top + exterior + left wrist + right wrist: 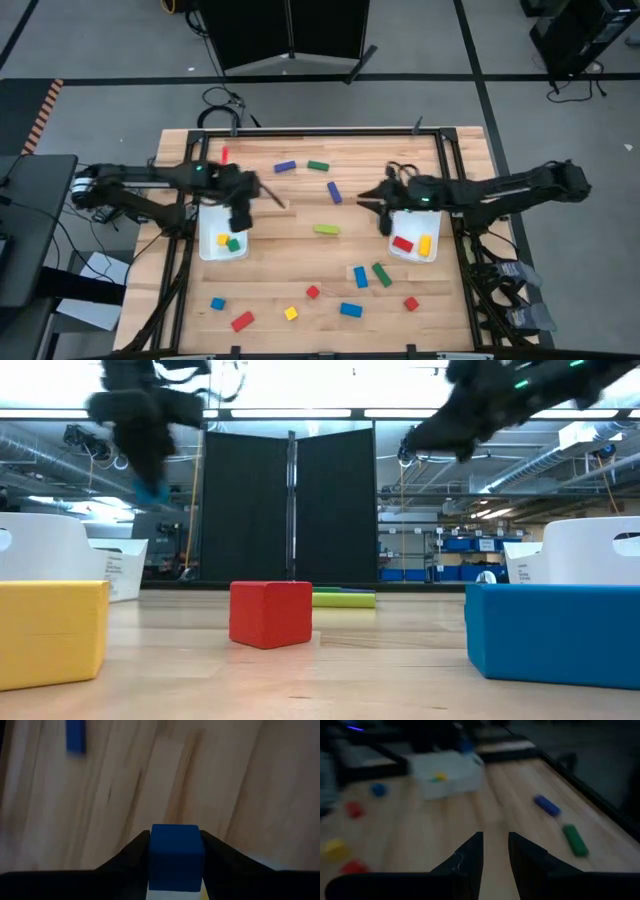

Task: Sort blocks by size
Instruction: Put the blue game piece in the left bin, then put the blue game piece in the right bin

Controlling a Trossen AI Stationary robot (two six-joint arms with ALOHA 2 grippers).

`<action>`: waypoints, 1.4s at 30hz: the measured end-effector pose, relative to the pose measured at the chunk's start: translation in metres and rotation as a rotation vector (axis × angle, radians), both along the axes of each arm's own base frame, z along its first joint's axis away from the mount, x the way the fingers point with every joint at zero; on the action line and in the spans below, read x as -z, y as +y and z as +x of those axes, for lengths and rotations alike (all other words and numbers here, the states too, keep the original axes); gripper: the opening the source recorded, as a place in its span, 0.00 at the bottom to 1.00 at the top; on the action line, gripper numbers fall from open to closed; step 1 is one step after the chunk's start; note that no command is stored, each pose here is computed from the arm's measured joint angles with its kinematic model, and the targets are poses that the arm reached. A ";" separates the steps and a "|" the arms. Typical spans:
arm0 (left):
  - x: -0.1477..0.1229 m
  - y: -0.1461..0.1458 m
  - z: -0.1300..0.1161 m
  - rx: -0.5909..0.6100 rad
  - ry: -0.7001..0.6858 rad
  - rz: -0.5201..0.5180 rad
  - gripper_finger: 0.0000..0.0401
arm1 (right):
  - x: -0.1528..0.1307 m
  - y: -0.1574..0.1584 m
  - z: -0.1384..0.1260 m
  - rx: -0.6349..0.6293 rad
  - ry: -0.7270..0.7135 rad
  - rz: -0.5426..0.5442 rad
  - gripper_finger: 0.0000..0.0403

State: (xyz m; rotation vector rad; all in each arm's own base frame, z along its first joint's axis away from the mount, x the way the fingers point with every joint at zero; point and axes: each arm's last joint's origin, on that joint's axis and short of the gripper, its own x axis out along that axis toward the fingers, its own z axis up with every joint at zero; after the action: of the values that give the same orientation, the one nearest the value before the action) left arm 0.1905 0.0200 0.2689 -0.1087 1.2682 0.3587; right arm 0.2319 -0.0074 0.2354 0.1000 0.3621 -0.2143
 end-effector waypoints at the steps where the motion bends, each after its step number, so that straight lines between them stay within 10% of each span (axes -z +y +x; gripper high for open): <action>1: 0.002 -0.004 -0.009 -0.035 0.026 -0.012 0.35 | 0.005 -0.004 0.009 0.040 0.035 0.006 0.26; 8: 0.044 -0.022 -0.042 -0.181 0.097 -0.085 0.36 | 0.027 -0.029 0.069 0.248 0.309 0.050 0.34; 18: 0.050 -0.032 -0.048 -0.184 0.051 -0.107 0.97 | 0.076 -0.056 0.124 0.441 0.611 0.133 0.61; 30: 0.003 -0.026 -0.025 -0.162 -0.463 0.071 0.78 | 0.114 -0.077 0.135 0.484 0.606 0.280 0.69; 42: 0.031 0.054 0.021 -0.332 -0.402 0.061 0.66 | 0.119 -0.070 0.136 0.473 0.633 0.257 0.42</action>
State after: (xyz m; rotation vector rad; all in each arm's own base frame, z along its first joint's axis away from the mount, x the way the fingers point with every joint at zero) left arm 0.2117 0.0744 0.2378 -0.3251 0.8383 0.6273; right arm 0.3684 -0.0775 0.1162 0.3760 0.9984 -0.6726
